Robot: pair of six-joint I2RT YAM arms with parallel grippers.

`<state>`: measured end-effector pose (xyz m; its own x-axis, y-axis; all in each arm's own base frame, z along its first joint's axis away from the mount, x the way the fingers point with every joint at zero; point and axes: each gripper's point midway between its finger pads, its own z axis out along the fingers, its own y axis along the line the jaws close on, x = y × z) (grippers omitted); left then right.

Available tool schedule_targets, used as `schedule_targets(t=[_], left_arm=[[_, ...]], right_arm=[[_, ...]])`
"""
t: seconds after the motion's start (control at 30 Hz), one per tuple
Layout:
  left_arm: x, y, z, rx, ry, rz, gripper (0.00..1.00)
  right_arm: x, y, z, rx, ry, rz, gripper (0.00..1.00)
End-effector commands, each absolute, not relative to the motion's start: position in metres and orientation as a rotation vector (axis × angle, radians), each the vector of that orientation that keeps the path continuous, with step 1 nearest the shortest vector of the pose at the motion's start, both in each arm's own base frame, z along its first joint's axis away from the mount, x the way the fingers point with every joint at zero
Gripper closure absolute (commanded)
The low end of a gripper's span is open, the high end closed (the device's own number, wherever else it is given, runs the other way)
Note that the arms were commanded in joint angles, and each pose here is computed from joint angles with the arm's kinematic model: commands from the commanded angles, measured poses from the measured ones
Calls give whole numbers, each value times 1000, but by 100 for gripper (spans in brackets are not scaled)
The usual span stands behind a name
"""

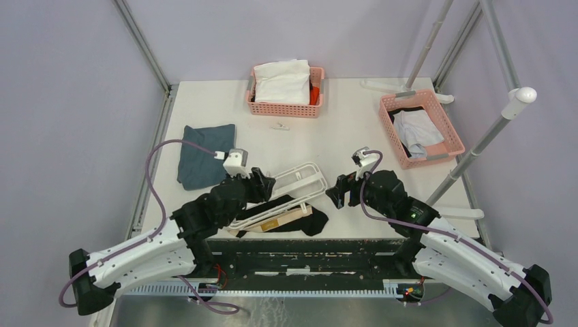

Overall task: Clip the underwear to the hanger
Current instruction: Pick up the hanger at the center of the board.

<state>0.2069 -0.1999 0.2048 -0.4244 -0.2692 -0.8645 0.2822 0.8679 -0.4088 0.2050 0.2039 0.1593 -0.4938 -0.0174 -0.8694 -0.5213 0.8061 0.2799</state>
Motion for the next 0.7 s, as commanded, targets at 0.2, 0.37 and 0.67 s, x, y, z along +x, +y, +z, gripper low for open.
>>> schedule_targets(t=[0.2, 0.37, 0.67], left_arm=[[232, -199, 162, 9, 2088, -265, 42], [248, -204, 161, 48, 2075, -187, 60], [262, -211, 168, 214, 2057, -177, 97]], right_arm=[[212, 208, 177, -361, 1964, 666, 16], [212, 208, 178, -372, 1968, 658, 16], [209, 206, 183, -369, 1971, 667, 17]])
